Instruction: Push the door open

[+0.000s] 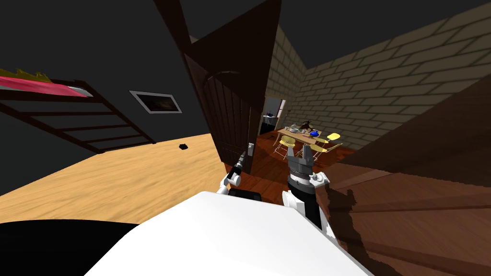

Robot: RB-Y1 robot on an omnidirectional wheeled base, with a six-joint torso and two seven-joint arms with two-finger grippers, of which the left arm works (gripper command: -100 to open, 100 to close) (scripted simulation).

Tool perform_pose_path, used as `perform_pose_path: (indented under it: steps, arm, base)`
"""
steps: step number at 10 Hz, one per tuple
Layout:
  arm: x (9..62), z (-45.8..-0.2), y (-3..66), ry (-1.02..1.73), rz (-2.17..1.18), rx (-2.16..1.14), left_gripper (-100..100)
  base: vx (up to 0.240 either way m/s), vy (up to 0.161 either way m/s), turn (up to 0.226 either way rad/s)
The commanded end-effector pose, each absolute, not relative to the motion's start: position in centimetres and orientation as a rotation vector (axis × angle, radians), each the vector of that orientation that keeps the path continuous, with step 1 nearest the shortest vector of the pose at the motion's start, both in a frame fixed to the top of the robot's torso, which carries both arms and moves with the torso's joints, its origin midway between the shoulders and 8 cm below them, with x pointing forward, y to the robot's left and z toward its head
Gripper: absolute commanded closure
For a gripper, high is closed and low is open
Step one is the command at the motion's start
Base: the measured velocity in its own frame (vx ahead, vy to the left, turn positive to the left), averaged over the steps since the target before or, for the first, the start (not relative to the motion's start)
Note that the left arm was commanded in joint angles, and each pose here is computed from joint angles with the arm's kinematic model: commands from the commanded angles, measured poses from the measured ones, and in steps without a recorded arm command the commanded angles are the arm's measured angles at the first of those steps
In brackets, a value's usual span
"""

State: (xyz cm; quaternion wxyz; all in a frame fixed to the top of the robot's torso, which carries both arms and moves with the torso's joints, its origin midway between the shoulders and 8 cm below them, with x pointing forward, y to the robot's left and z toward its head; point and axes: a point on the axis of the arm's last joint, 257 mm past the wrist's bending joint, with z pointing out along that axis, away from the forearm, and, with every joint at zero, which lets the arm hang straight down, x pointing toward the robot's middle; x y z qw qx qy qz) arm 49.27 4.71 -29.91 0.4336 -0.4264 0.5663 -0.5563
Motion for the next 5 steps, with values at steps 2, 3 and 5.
perform_pose_path:
  steps: [2, 3, 5]
  arm:
    - [49.4, -30.6, 6.3, 1.429, -1.350, -1.034, -100]
    - [49.5, -30.7, 6.9, 1.433, -1.336, -1.024, -100]
    - [49.7, -30.7, 7.0, 1.430, -1.334, -1.022, -100]
  base:
    - [0.126, -0.005, -0.017]
    - [0.214, -0.007, -0.026]
    - [0.228, -0.036, -0.018]
